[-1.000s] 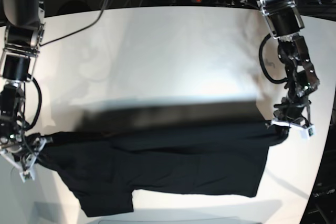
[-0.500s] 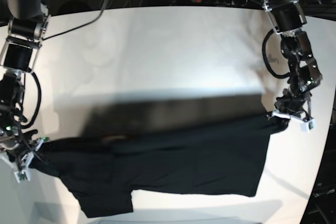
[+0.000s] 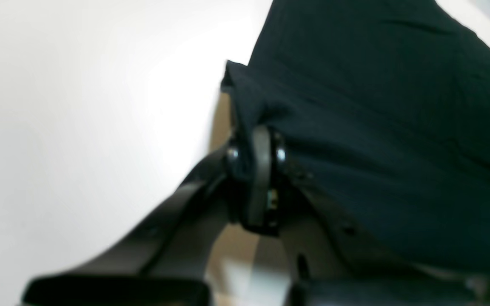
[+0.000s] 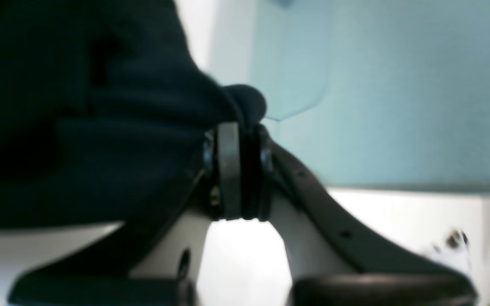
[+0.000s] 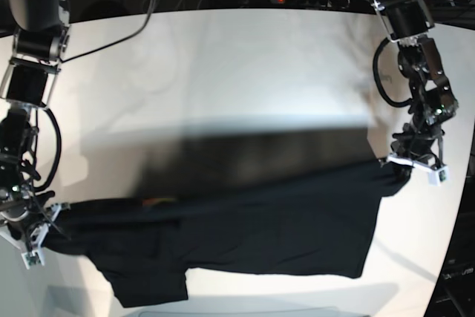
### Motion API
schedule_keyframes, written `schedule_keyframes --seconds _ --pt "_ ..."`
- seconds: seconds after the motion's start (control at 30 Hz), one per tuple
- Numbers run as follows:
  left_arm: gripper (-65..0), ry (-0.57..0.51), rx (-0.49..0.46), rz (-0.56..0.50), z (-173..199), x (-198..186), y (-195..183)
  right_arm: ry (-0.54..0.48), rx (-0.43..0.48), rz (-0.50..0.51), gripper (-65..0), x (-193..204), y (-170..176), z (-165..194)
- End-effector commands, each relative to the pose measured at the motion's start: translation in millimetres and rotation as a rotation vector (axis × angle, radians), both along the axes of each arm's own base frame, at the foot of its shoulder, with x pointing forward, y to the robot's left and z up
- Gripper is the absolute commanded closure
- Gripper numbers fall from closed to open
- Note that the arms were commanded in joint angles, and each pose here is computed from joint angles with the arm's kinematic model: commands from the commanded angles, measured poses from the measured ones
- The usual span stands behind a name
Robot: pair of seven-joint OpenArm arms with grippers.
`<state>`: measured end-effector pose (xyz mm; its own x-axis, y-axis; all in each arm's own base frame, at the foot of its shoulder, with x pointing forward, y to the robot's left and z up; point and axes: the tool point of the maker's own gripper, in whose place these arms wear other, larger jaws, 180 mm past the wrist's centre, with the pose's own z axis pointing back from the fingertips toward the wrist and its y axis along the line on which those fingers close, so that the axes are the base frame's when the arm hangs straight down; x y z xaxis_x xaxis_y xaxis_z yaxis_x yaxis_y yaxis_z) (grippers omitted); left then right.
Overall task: Fold the T-shirt properly
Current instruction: 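Drag the held shoulder edge back toward the robot with both grippers, then release the shirt edge and raise both grippers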
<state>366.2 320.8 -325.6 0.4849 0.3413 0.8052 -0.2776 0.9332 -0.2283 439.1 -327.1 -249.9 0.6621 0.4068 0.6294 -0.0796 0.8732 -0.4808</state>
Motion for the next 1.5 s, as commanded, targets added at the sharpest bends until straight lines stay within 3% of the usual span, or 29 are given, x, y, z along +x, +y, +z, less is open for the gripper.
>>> schedule_keyframes --seconds 0.0,0.1,0.27,0.33,0.4,0.47,0.53,0.87,1.17,1.47 --pt "-0.2 -0.064 0.042 0.019 24.1 8.5 12.1 0.042 -0.046 -0.021 0.0 -6.3 -9.4 -2.7" --pt "-0.2 -0.049 0.044 0.017 17.9 2.5 12.2 0.121 -0.079 0.009 0.0 -25.8 -8.0 -32.3" --pt "-0.2 -0.033 0.046 0.015 12.0 -3.0 12.0 0.138 -0.086 0.040 0.0 -40.5 -2.4 -50.1" --pt "-0.2 -0.032 0.046 0.015 11.7 -3.1 11.9 0.113 -0.091 0.051 0.0 -38.5 0.9 -42.6" --pt "-0.2 -0.035 0.046 0.015 12.2 -2.8 12.1 0.010 -0.094 0.057 0.0 -24.6 5.7 -6.8" --pt "-0.2 -0.042 0.048 0.025 15.6 -3.2 14.7 -0.079 -0.044 0.014 0.0 -21.8 5.7 14.5" --pt "-0.2 -0.067 0.054 0.042 25.5 -5.1 20.7 -0.098 -0.025 -0.013 0.0 -24.0 2.1 18.6" --pt "-0.2 -0.070 0.099 0.022 31.5 -23.8 17.2 0.043 -0.034 -0.013 0.0 -69.6 0.0 -39.5" --pt "-0.2 -0.068 0.134 -0.002 34.0 -66.7 -1.1 0.064 -0.067 -0.106 0.0 -130.5 -30.4 -45.6" --pt "-0.2 0.064 0.083 0.070 -11.0 -126.5 1.5 0.183 -0.032 -0.204 0.0 -212.3 -36.6 -85.8"
